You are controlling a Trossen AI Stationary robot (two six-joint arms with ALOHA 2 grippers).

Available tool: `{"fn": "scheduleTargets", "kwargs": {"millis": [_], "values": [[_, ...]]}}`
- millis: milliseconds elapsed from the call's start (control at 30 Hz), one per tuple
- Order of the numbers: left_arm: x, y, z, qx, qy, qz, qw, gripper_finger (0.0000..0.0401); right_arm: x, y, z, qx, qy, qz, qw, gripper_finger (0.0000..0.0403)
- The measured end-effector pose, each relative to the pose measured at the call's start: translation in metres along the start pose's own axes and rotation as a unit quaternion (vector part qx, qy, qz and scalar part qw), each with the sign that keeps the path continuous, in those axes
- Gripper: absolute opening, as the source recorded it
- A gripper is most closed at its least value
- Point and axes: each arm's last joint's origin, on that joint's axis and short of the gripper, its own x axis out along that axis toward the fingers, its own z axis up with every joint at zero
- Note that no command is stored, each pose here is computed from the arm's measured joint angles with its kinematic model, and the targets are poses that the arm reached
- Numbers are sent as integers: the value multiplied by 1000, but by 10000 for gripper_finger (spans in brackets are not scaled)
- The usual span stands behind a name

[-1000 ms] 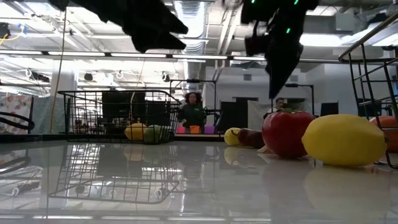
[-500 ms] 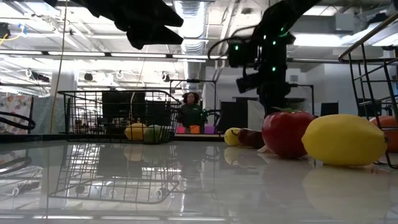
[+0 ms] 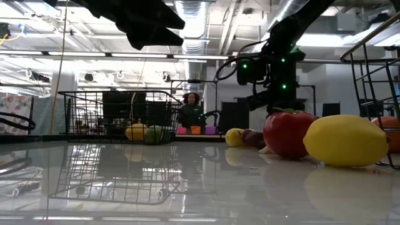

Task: Sort produce into baskets
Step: Put the green chili pepper into the golden wire basket

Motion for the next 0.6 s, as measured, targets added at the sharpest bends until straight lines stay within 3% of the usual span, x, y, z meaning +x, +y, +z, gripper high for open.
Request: {"fn": "scheduleTargets", "kwargs": {"millis": [233,433,600], "values": [[0,0,-1,-1,3,1,1000,285,-3,2,-3,-8,8,2,1000,146],[-7,3,5,-7,-4,0,1000,285,-43,19,-10,-8,-15,26,1000,146],[-19,7,15,-26,-26,-2,999,285,-99,56,-31,-14,-92,62,994,175]]}}
